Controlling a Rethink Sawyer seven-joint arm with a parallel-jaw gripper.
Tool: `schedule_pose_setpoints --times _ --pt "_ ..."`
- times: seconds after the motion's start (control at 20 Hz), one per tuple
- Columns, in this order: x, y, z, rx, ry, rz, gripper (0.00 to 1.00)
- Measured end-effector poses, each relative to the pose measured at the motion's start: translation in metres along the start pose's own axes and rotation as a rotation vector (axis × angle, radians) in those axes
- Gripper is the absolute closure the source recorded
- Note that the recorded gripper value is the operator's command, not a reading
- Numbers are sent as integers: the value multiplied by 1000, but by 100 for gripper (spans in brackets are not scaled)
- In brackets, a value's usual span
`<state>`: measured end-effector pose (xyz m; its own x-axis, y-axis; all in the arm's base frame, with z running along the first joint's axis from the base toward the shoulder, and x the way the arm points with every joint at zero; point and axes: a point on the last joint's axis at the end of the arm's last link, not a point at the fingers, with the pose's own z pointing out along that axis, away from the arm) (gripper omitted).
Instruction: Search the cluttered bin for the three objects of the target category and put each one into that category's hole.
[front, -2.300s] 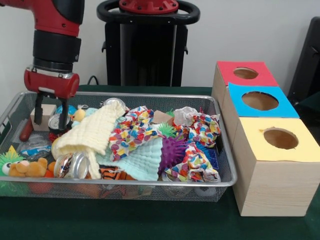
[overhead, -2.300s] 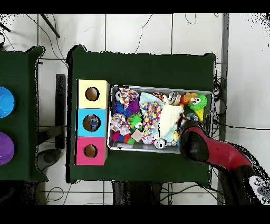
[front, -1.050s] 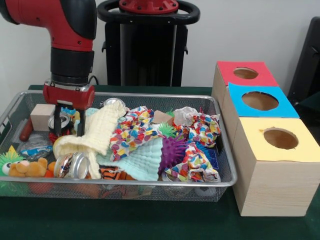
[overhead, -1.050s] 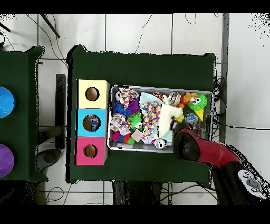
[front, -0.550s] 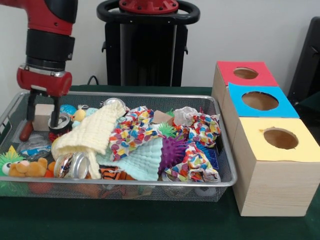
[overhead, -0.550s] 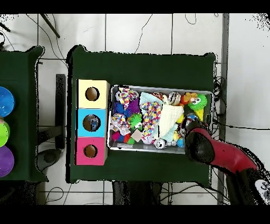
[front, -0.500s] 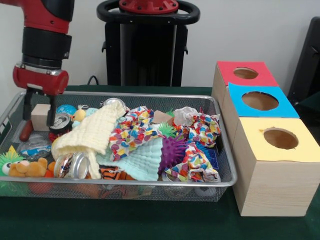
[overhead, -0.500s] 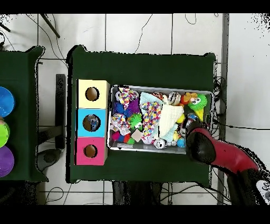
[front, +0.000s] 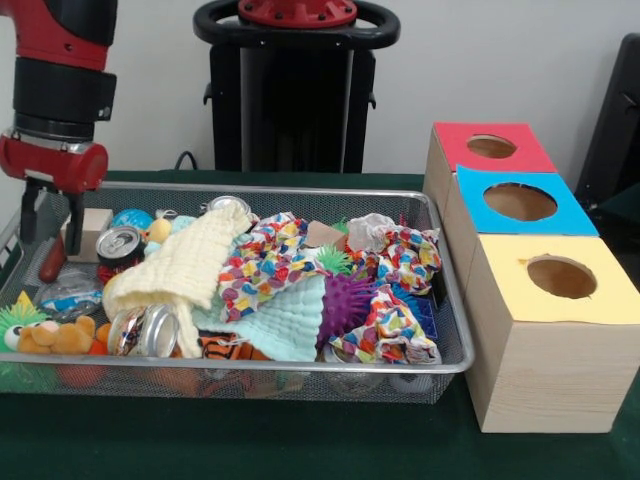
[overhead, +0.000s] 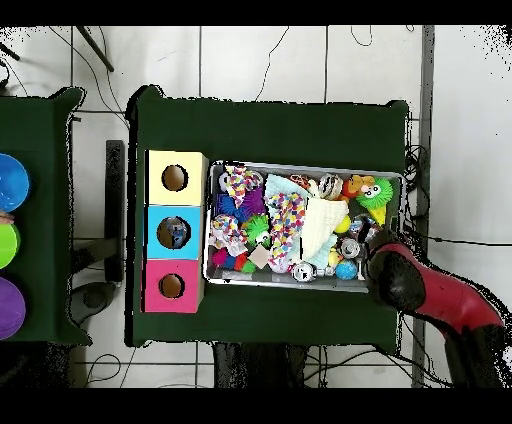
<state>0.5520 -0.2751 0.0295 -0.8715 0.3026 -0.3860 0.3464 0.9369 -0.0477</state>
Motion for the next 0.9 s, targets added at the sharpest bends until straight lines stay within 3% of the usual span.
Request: schedule_pose_setpoints --times 0.9 --pt "35 14 37 -40 72 16 0"
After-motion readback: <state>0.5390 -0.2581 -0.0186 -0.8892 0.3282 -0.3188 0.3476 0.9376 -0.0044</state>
